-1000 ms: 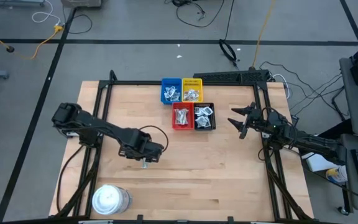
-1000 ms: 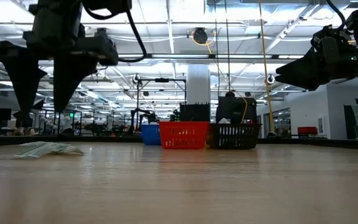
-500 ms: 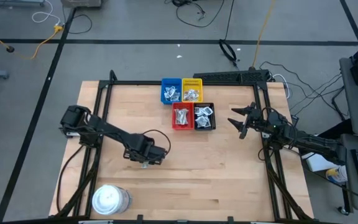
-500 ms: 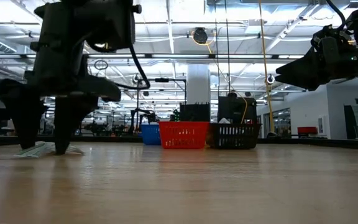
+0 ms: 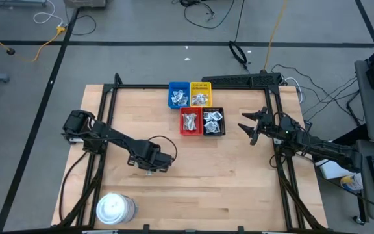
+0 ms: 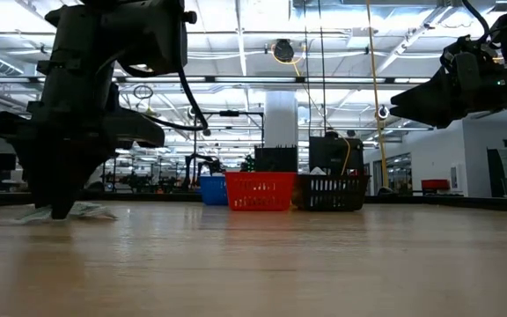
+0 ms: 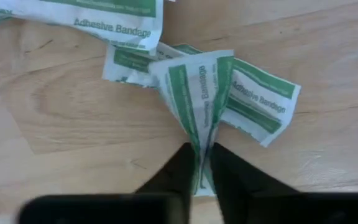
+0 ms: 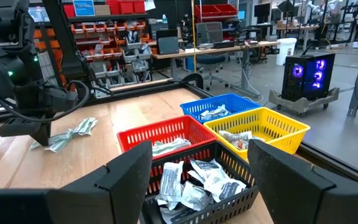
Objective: Pick & Place First Aid Supplies
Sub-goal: Put the bandage pack into the red bin
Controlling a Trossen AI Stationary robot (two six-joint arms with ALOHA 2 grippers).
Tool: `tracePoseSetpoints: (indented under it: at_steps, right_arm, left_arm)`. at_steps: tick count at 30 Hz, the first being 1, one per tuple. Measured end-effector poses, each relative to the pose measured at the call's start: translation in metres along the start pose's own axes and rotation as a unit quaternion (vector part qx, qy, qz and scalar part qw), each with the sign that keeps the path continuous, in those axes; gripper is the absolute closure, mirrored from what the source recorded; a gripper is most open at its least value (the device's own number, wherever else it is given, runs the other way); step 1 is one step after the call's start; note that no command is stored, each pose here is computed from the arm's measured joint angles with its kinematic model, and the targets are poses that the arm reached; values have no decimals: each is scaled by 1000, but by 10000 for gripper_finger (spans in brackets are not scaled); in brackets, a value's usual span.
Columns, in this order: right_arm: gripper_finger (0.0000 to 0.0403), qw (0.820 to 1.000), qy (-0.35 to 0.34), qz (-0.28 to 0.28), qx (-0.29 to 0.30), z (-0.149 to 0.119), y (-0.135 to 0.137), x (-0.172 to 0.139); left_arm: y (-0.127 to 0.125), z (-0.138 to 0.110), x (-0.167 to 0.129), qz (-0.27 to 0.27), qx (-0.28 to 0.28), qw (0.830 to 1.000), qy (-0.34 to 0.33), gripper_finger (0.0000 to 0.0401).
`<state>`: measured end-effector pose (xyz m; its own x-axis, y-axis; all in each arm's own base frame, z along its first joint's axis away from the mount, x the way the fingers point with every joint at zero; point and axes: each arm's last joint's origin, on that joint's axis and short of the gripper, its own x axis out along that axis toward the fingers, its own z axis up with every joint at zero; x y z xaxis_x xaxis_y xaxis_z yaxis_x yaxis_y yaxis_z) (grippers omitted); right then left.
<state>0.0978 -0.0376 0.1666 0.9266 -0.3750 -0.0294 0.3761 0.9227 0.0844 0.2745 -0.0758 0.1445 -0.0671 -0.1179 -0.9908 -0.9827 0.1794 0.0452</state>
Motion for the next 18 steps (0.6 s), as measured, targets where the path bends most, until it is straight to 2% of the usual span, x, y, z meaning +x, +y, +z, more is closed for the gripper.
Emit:
tracePoseSetpoints:
  at_steps: [3,13,18]
  right_arm:
    - [144,1000,0,0,0,0,0,0]
    - [140,1000,0,0,0,0,0,0]
    - [141,1000,0,0,0,0,0,0]
  left_arm:
    - [0,0,0,0,-3,1000,0,389]
    - [8,0,-28,-49,-4,999,13,395]
    - [12,2,-44,-78,15,996,33,396]
